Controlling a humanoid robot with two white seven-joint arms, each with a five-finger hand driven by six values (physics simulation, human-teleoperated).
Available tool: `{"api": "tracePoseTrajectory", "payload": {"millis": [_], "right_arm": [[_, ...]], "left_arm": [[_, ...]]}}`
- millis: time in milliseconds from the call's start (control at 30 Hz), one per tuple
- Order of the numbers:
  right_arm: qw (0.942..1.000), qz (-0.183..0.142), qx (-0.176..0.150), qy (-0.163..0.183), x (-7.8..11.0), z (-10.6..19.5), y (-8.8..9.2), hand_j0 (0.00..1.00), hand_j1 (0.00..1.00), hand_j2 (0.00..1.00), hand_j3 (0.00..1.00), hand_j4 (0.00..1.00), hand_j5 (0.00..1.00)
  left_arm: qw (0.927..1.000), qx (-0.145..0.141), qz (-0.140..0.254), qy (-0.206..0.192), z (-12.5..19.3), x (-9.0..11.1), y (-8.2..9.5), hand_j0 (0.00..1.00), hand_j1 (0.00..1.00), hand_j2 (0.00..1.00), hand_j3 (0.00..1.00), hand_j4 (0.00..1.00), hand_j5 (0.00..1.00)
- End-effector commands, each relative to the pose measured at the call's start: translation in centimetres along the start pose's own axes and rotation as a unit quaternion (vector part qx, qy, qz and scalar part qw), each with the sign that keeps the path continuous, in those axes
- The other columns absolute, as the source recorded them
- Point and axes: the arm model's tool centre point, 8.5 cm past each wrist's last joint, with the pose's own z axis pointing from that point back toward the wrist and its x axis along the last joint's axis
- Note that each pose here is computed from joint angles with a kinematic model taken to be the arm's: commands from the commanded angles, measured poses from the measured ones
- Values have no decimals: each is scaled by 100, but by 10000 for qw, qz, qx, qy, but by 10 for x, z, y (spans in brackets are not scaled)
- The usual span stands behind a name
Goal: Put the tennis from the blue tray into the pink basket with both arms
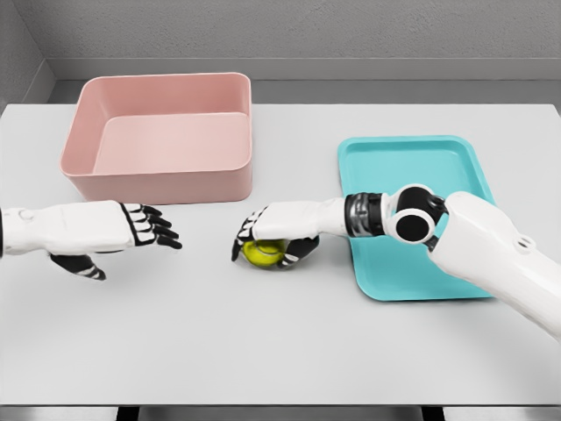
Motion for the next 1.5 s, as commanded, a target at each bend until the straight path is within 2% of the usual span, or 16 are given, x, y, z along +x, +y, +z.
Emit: {"api": "tracePoseTrajectory", "payload": {"millis": [0,67,167,267,367,467,567,633,700,733,800,900,1000,1067,1233,1467], "right_arm": [[10000,-28,-11,14,1,-1,-1,100,100,100,100,100,100],[10000,0,-11,-14,2,-2,-2,100,100,100,100,100,100],[9999,116,-36,-65,6,2,-8,100,100,100,100,100,100],[9992,389,-96,61,5,29,-24,100,100,100,100,100,100],[9972,723,-184,87,-2,72,-33,100,100,100,100,100,100],[9946,887,-206,489,-18,129,-36,100,100,100,100,100,100],[9917,924,-274,852,-27,161,-42,100,100,100,100,100,100],[9906,905,-251,997,-30,173,-41,100,100,100,100,100,100],[9865,847,-217,1384,-39,207,-36,100,100,100,100,100,100],[9830,902,-424,1545,-40,223,-42,100,100,100,100,100,100],[9794,953,-838,1567,-39,229,-49,100,100,100,100,100,100],[9768,777,-803,1826,-50,246,-37,100,100,100,100,100,100],[9753,806,-843,1876,-50,251,-41,100,100,100,100,100,100],[9744,820,-818,1925,-50,256,-42,100,100,100,100,100,100],[9748,799,-799,1923,-51,255,-40,100,100,100,100,100,100],[9749,792,-803,1920,-51,254,-40,100,100,100,100,100,100]], "left_arm": [[9987,477,138,-64,-1,1,7,100,100,100,100,100,100],[9993,357,64,-36,-2,1,5,100,100,100,100,100,100],[9996,-199,-155,85,-2,-1,-6,100,100,100,100,100,100],[9960,-793,-356,214,-1,-4,-16,100,100,100,100,100,100],[9965,-711,-400,174,-6,-3,-11,100,100,100,100,100,100],[9980,-497,-385,-48,-25,3,-5,100,100,100,100,100,100],[9982,-421,-59,-426,-40,14,-13,100,100,100,100,100,100],[9981,-227,-143,-550,-52,18,-1,100,100,100,100,100,100],[9963,-46,-350,-789,-74,24,18,100,100,100,100,100,100],[9957,-18,-384,-840,-83,23,25,100,100,100,100,100,100],[9948,121,-371,-940,-101,22,34,100,100,100,100,100,100],[9918,240,-453,-1173,-118,32,45,100,100,100,100,100,100],[9874,337,-557,-1443,-138,43,60,100,100,100,100,100,100],[9890,154,-472,-1391,-158,34,55,100,100,100,100,100,100],[9912,-69,-608,-1176,-158,25,49,100,100,100,100,100,100],[9935,-99,-448,-1043,-178,12,49,100,100,100,100,100,100]]}}
